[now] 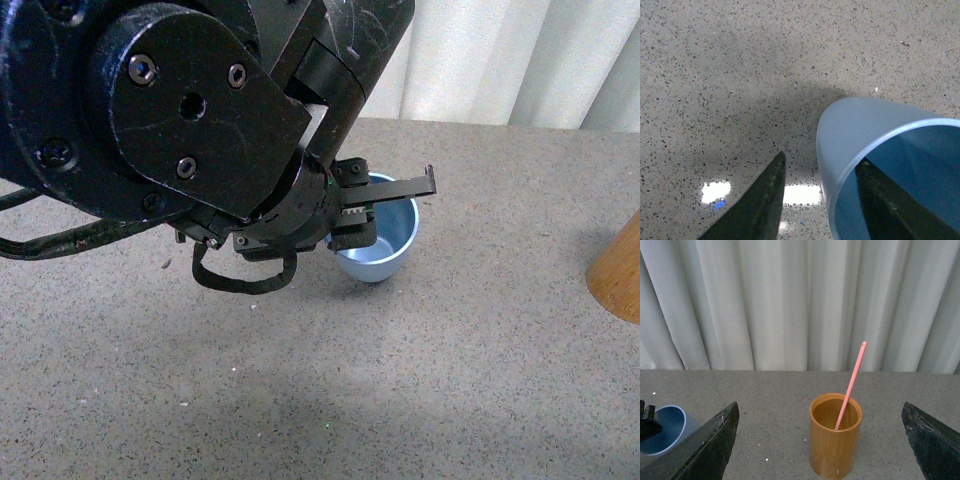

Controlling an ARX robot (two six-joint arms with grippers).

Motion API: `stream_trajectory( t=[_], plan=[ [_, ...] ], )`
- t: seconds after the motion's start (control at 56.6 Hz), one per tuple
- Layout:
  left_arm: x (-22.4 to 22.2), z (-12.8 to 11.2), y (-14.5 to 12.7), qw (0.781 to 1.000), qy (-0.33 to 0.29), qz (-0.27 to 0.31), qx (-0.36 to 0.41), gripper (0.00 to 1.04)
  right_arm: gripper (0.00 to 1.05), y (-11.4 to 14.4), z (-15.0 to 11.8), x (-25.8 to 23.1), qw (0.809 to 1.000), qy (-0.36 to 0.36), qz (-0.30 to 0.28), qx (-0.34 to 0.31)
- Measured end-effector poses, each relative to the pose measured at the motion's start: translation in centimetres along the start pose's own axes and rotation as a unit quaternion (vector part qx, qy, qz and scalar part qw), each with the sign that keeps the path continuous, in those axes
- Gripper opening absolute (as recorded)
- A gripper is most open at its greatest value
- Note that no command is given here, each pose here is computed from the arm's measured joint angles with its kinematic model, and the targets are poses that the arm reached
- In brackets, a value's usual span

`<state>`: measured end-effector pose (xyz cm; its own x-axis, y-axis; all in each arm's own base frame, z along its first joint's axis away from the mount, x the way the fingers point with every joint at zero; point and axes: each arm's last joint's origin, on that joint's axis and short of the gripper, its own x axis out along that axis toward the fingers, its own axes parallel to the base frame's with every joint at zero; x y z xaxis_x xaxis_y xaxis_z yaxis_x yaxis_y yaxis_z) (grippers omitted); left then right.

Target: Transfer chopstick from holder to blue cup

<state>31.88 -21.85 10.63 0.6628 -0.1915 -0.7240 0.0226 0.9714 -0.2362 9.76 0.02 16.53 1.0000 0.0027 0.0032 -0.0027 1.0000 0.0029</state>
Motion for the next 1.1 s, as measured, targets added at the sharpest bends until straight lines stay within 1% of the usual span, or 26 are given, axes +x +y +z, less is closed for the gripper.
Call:
stream_trajectory(
  t=[0.106,0.194,0.247,0.336,0.389,0.424,0.512,1.095],
  plan=[
    [0.0,0.1,-0.1,1.0,0.0,-0.001,0.001,0.57,0.95,0.0,0.0,0.0,1.0,0.0,0.0,0.0],
    [0.0,0.2,-0.2,1.0,-0.001,-0.002,0.001,0.68,0.95,0.0,0.0,0.0,1.0,0.0,0.0,0.0],
    [-0.1,0.4,-0.3,1.0,-0.003,-0.003,0.001,0.77,0.95,0.0,0.0,0.0,1.0,0.0,0.0,0.0],
    [-0.1,0.6,-0.4,1.0,-0.004,-0.003,0.002,0.88,0.95,0.0,0.0,0.0,1.0,0.0,0.0,0.0],
    [-0.1,0.8,-0.4,1.0,-0.005,-0.003,0.002,0.97,0.95,0.0,0.0,0.0,1.0,0.0,0.0,0.0],
    [-0.1,0.9,-0.4,1.0,-0.007,-0.004,0.003,1.0,0.95,0.0,0.0,0.0,1.0,0.0,0.0,0.0],
    [-0.1,1.1,-0.6,1.0,-0.009,-0.005,0.003,0.97,0.95,0.0,0.0,0.0,1.0,0.0,0.0,0.0],
    [-0.2,2.5,-0.6,1.0,-0.019,-0.003,-0.002,0.98,0.95,0.0,0.0,0.0,1.0,0.0,0.0,0.0]
  ],
)
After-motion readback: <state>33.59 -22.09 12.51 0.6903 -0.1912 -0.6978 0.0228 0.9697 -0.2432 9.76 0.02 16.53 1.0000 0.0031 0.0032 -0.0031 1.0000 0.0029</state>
